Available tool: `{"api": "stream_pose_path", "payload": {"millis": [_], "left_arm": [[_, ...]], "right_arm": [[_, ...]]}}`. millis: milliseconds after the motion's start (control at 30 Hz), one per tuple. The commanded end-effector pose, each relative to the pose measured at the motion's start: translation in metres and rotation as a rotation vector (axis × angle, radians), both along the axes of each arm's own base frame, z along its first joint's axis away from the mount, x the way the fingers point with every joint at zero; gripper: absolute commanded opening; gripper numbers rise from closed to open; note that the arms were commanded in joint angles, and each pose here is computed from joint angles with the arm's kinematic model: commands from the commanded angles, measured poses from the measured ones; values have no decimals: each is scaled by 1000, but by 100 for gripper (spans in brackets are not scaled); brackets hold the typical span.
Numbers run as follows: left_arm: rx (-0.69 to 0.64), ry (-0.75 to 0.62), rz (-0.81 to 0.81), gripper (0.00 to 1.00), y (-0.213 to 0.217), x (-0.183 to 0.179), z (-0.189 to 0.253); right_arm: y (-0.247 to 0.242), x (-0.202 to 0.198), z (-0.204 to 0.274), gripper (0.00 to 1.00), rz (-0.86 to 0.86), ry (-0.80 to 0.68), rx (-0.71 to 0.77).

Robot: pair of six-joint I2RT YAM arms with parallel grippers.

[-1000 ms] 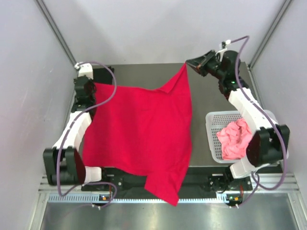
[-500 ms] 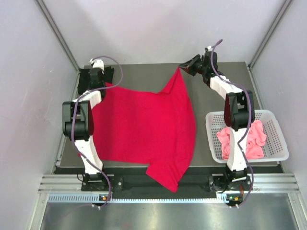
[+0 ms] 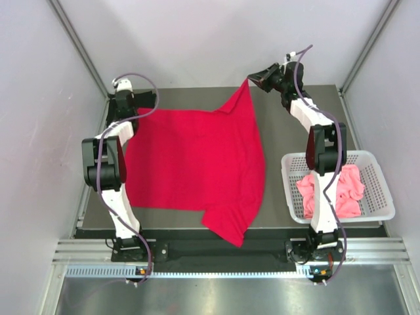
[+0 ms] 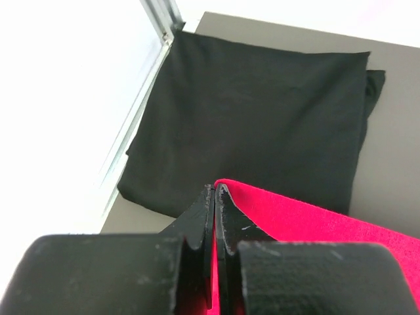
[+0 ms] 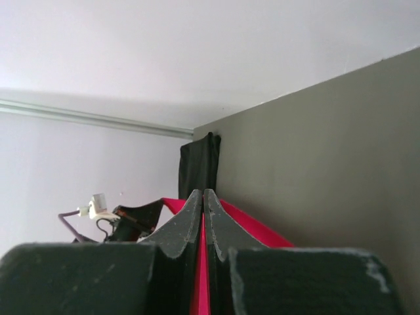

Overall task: Fold and stack the t-shirts
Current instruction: Flatten the tshirt out

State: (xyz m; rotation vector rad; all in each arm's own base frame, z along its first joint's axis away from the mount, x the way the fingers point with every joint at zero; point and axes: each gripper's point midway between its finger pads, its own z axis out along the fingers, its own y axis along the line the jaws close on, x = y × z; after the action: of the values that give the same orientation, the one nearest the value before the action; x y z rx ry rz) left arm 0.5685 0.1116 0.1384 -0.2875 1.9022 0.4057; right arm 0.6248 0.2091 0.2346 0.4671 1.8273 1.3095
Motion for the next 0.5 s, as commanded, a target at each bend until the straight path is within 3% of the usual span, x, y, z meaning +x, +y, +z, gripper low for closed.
{"api": "stream_pose_path", "payload": {"millis": [0, 100, 233, 267, 433, 467], "left_arm": [[-27, -85, -17, 0, 0, -2, 44], [-77, -136, -23, 0, -7, -11, 74], [-124, -294, -42, 0, -16, -37, 152], [-129, -317, -45, 0, -18, -43, 165], [-137, -558, -55, 0, -26, -110, 283], [-137, -586, -54, 0, -27, -122, 295]], "right_arm": [[1, -17, 52, 0, 12, -109, 42], [-9, -37, 85, 0, -7, -151, 41], [-11, -77, 138, 0, -2, -208, 3], [-13, -98, 169, 0, 0, -260, 0], [-10, -178, 205, 0, 3, -279, -134], [-15, -206, 232, 0, -9, -335, -140]]}}
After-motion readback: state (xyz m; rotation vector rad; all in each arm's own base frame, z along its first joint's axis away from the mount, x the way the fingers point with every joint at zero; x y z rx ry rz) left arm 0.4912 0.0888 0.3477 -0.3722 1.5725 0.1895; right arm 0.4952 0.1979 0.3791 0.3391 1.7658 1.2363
